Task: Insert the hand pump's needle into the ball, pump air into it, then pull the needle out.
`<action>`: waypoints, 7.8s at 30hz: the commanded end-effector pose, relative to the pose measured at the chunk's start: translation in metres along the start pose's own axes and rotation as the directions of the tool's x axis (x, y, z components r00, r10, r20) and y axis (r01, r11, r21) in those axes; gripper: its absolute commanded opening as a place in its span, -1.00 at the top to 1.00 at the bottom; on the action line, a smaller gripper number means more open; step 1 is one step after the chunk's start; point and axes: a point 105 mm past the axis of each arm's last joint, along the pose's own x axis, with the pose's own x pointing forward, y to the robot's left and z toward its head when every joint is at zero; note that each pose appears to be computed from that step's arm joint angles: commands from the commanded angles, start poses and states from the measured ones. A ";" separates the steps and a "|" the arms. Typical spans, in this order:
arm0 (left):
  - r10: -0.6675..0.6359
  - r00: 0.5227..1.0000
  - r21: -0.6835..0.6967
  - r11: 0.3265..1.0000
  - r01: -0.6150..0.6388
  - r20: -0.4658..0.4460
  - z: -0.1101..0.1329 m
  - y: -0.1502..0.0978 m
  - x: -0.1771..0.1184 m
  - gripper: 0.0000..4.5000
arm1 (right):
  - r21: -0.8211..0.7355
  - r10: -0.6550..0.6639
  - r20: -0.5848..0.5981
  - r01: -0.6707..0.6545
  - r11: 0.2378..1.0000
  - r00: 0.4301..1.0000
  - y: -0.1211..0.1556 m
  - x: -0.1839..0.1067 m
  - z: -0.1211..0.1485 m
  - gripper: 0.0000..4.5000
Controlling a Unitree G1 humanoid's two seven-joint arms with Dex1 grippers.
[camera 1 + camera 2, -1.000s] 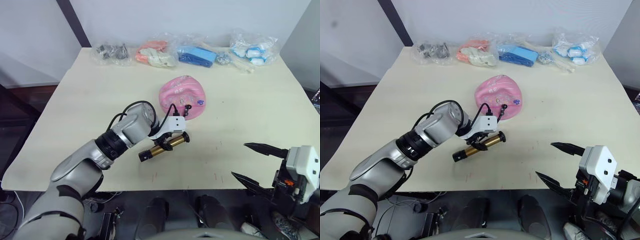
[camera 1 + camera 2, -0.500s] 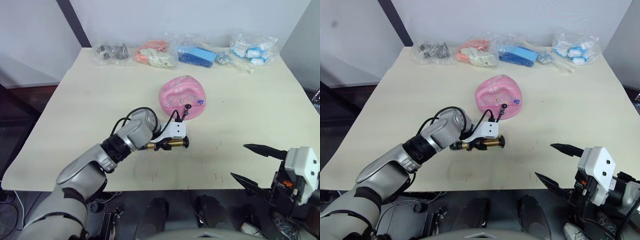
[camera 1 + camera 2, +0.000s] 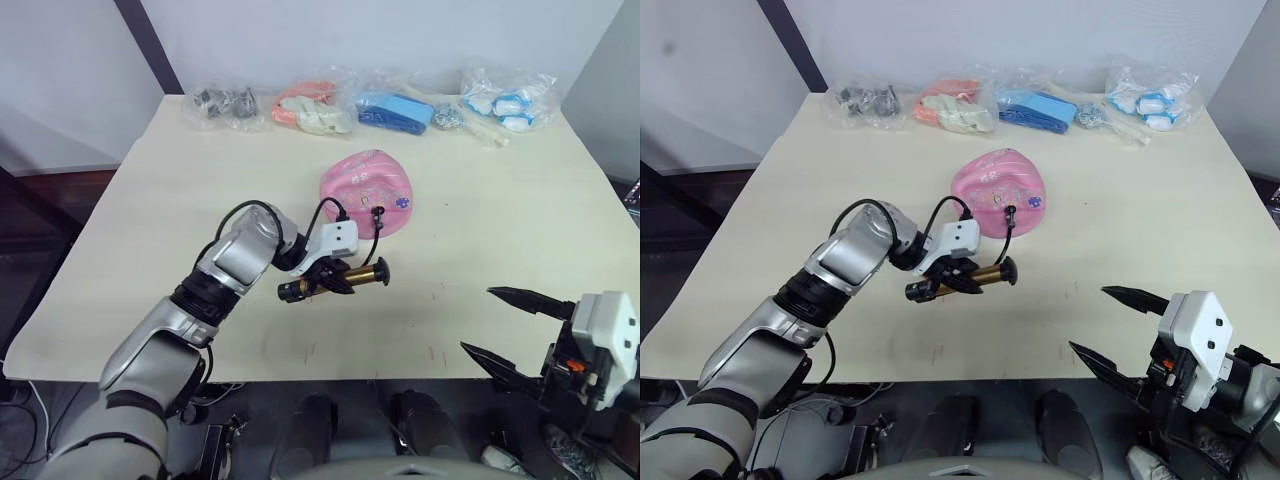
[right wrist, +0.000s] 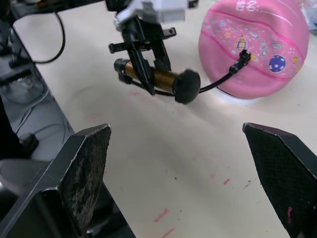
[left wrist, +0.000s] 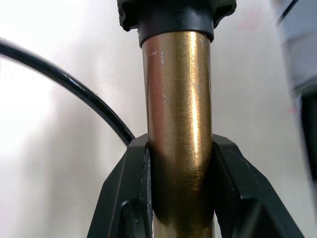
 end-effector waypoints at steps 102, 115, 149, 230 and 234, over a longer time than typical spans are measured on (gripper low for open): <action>0.011 0.657 0.023 0.999 -0.042 0.754 0.028 -0.022 0.038 -1.00 | 0.087 0.073 0.186 -0.091 0.992 0.980 -0.053 0.055 0.047 0.05; -0.053 0.781 0.056 0.998 0.023 0.622 0.038 -0.023 0.090 -1.00 | 0.048 0.181 0.121 -0.188 0.981 0.976 -0.081 0.037 0.036 0.05; 0.081 0.803 0.005 0.995 -0.104 0.591 0.058 -0.021 0.146 -0.22 | 0.077 0.186 0.258 -0.212 0.974 0.948 -0.080 0.044 0.054 0.05; 0.060 0.913 0.076 0.992 -0.099 0.404 0.023 -0.027 0.192 0.51 | 0.144 0.067 0.109 -0.082 0.986 0.992 -0.105 0.054 0.013 0.05; 0.060 0.916 0.074 0.993 -0.097 0.398 0.020 -0.028 0.193 0.51 | 0.145 0.070 0.108 -0.085 0.986 0.992 -0.104 0.056 0.011 0.05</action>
